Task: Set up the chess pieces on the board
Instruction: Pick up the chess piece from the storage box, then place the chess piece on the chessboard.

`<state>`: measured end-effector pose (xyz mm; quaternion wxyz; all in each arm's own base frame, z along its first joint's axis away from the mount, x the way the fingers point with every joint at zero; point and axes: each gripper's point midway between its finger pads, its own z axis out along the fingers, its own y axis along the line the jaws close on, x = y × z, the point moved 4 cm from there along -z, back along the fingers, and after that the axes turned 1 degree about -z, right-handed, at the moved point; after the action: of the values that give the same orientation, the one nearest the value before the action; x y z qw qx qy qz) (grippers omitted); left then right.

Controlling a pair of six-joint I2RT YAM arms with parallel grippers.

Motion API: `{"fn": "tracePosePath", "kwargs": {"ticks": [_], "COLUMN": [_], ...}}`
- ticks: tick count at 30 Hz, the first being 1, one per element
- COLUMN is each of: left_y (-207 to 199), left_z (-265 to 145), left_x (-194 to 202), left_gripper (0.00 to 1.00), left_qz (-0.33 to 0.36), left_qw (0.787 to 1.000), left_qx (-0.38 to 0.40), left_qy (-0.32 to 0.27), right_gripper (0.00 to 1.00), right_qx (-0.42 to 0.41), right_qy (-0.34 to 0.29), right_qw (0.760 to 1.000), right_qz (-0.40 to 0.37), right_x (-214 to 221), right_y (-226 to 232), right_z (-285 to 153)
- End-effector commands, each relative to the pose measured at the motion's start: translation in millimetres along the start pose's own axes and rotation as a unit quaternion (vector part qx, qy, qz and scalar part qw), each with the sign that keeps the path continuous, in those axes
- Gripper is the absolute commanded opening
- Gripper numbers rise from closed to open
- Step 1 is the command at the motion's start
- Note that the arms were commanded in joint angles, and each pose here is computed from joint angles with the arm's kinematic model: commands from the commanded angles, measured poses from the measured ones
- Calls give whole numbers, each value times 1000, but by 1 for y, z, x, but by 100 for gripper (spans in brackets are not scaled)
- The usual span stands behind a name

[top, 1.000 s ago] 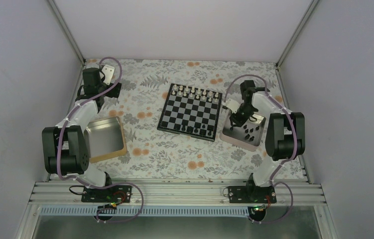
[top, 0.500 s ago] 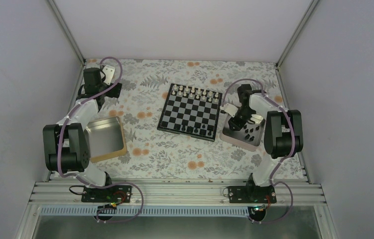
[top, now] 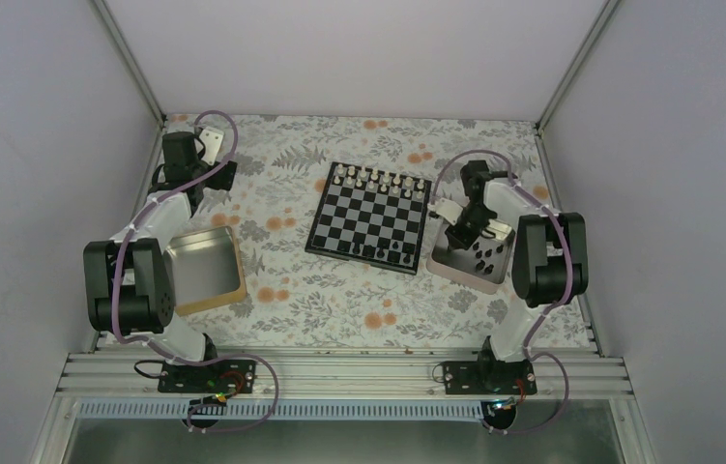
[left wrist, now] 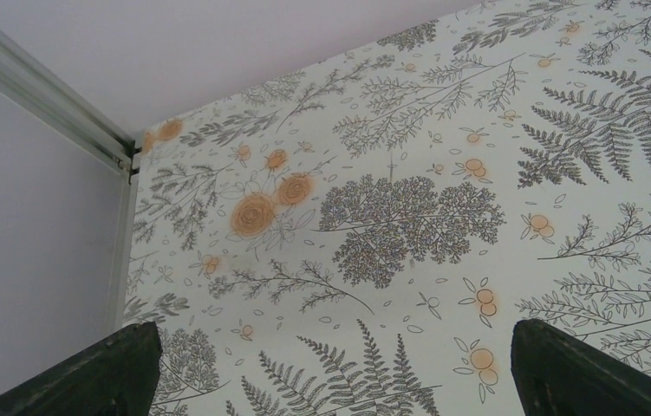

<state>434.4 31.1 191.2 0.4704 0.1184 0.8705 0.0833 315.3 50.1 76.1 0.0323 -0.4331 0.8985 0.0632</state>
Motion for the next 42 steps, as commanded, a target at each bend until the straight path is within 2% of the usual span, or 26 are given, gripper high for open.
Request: {"fn": "tracePosePath", "kwargs": {"ticks": [1, 9, 14, 19, 27, 42], "left_y": [4, 3, 2, 2, 2, 2], "left_z": [-4, -7, -9, -11, -12, -10], "left_x": [-12, -13, -15, -13, -12, -10], "left_gripper": [100, 100, 100, 100, 100, 100], "left_qz": [-6, -5, -5, -5, -6, -5], "left_qw": [1000, 1000, 1000, 1000, 999, 1000], "left_qx": [-2, 2, 4, 4, 3, 2], "left_qy": [-21, -27, -30, -30, -32, -29], "right_gripper": [10, 10, 10, 11, 11, 11], "right_qx": [42, 80, 67, 39, -1, -8], "right_qy": [-16, -19, -25, -11, 3, 18], "right_qw": [999, 992, 985, 974, 965, 963], "right_qz": [-15, -96, -160, -222, -264, -270], "right_x": [-20, -82, -128, -159, -174, -171], "right_y": [-2, 25, 57, 96, 127, 125], "right_z": [-40, -90, -83, -53, -15, 7]}}
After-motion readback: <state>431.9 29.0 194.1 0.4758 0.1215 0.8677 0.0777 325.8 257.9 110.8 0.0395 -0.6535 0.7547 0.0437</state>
